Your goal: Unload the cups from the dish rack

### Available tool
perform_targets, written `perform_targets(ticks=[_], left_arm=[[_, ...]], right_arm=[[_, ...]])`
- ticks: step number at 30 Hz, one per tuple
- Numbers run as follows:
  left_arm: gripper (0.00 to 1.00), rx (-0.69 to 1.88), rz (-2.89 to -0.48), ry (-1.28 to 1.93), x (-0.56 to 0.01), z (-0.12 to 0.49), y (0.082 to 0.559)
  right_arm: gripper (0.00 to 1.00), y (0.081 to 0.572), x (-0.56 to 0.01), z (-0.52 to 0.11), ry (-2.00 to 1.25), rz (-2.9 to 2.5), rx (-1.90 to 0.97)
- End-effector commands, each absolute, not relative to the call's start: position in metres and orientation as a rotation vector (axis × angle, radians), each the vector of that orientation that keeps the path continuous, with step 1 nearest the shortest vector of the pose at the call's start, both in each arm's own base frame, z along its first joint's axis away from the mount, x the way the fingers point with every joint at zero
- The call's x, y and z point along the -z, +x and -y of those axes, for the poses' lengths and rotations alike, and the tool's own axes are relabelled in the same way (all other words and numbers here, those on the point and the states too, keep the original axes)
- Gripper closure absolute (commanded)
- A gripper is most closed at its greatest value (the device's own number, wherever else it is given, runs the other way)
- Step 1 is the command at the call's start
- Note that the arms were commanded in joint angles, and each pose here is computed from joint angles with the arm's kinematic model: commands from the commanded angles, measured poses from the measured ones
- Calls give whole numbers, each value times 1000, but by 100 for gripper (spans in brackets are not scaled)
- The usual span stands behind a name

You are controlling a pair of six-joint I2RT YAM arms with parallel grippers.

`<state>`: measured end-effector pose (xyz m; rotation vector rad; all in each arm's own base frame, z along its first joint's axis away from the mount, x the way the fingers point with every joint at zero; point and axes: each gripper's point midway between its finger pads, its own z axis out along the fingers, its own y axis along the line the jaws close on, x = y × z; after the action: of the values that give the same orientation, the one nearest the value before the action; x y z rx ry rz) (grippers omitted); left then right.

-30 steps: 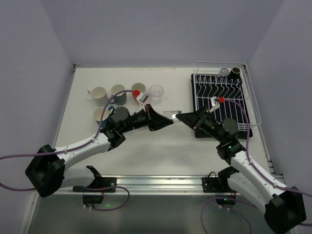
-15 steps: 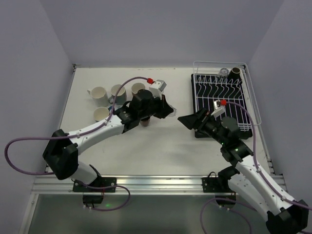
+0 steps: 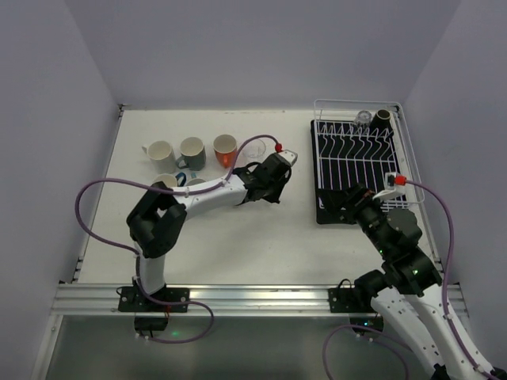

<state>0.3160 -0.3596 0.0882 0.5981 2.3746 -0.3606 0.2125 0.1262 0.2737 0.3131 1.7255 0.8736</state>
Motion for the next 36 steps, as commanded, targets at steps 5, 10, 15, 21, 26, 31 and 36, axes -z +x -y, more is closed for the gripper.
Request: perform_targets(ticks=[5, 10, 15, 21, 26, 31, 36], left_arm=[[100, 195, -2373, 639, -77, 354, 336], [90, 167, -2379, 638, -71, 354, 338], [59, 177, -2366, 624, -80, 353, 339], [33, 192, -2295, 589, -114, 352, 345], [14, 322, -2173, 554, -174, 362, 346], [2, 486, -1963, 471, -265, 345, 327], [0, 677, -1825, 423, -318, 302, 271]], right_arm=[[1, 212, -273, -112, 319, -1714, -785], [1, 212, -277, -105, 303, -1710, -732], [1, 216, -281, -102, 301, -1715, -697], [7, 229, -286, -94, 318, -1723, -603], [23, 253, -286, -83, 326, -1760, -442], [36, 291, -285, -61, 360, -1811, -284], [45, 341, -276, -25, 456, -1869, -195]])
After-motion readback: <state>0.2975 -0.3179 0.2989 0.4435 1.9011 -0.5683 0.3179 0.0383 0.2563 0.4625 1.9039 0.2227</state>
